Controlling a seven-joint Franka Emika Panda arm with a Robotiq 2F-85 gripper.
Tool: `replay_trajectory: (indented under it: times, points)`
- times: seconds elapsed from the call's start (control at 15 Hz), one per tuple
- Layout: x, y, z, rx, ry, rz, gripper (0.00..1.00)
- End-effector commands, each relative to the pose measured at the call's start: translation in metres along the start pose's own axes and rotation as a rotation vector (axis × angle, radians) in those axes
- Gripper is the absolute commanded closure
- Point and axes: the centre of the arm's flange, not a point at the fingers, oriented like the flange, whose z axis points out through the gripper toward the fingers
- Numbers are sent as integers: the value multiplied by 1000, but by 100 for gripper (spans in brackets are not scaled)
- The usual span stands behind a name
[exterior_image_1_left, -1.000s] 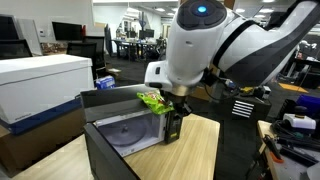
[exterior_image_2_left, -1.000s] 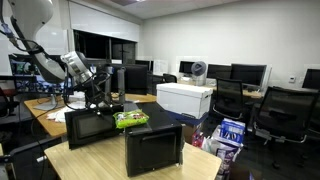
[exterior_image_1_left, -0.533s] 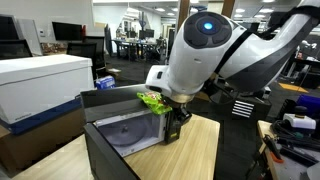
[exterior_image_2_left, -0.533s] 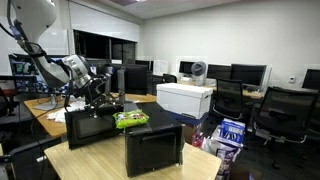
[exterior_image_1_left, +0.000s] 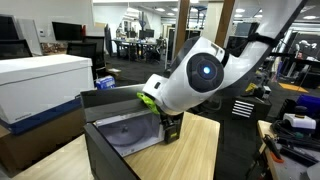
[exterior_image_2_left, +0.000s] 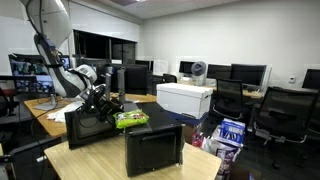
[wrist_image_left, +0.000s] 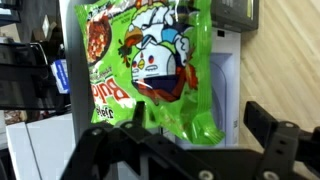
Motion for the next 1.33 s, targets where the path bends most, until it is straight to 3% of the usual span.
replay_trajectory:
  times: [0.0,0.53,0.6,0.67,0.93,1.27]
  points:
    - [2,-8,35,-84,38,79,0]
    - [1,-9,71,-291,90,103,0]
    - [0,-11,73,-297,86,106,25]
    - [0,-11,73,-289,69,102,26]
    - [2,-8,64,-253,33,76,51]
    - [2,-10,58,-213,5,24,54]
